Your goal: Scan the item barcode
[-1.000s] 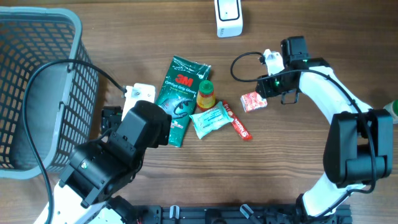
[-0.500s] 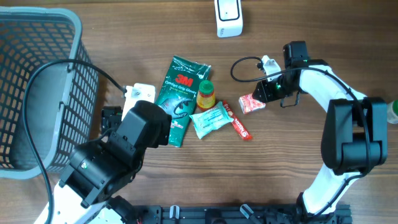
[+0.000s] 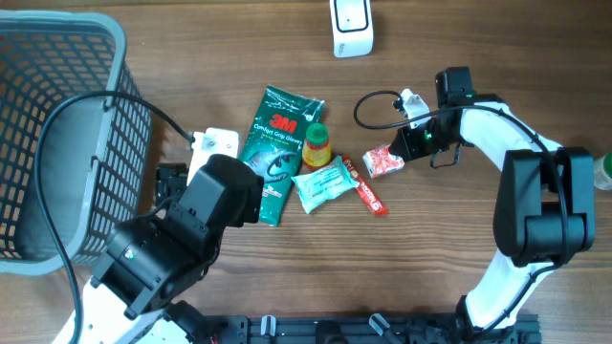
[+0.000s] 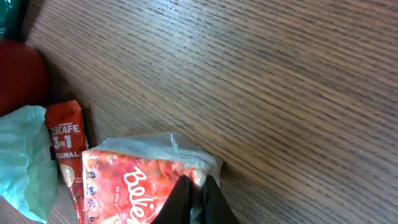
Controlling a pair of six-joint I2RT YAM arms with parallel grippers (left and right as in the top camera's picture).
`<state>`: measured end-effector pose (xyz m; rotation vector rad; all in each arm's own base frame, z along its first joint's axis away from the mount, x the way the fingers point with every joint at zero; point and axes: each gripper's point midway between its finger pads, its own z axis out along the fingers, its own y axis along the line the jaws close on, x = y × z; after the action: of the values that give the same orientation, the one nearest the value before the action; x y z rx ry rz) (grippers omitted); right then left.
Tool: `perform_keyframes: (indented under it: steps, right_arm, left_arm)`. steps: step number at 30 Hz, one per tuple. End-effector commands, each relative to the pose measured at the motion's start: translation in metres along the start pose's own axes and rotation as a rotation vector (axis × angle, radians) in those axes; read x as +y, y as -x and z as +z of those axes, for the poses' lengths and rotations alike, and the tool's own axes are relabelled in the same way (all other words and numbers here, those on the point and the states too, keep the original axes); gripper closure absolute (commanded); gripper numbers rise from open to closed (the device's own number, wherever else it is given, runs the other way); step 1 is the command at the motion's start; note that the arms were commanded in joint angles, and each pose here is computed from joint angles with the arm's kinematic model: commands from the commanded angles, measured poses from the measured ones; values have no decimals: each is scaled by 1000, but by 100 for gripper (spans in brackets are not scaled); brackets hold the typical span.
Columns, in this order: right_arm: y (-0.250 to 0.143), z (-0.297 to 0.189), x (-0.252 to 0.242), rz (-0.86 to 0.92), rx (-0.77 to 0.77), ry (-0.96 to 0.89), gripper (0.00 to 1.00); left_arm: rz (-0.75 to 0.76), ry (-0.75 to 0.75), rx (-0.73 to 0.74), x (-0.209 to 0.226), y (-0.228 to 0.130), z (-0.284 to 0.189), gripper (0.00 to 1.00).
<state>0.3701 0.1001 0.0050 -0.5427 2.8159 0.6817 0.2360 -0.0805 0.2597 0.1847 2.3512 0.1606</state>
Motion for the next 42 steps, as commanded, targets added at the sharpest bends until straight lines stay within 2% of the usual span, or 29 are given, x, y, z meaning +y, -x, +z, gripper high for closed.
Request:
perform_keyframes:
  steps: [1,7,12,14,23,30,36,42]
  right_arm:
    - [-25,20,-3,134,79,14,96]
    - [-3,7,15,418,58,97,96]
    - [3,-18,32,723,135,133,96]
    - [4,-28,37,779,157,159,96]
    - [29,-76,75,910,156,557,96]
    - [16,-83,78,999,225,566,96]
    - [1,-82,74,1024,271,485,96]
    - [-11,-98,84,981,286,451,96]
  left_arm:
    - [-24,-4,-4,0,1,-1,0]
    - [-24,-4,-4,0,1,-1,0]
    - [-24,-4,-4,0,1,-1,0]
    - [-24,-4,-4,0,1,-1,0]
    - [-24,-4,-4,0,1,-1,0]
    - [-24,-4,-4,0,1,-1,0]
    - [-24,-4,-4,0,1,-1,0]
    - [-24,-4,-4,0,1,-1,0]
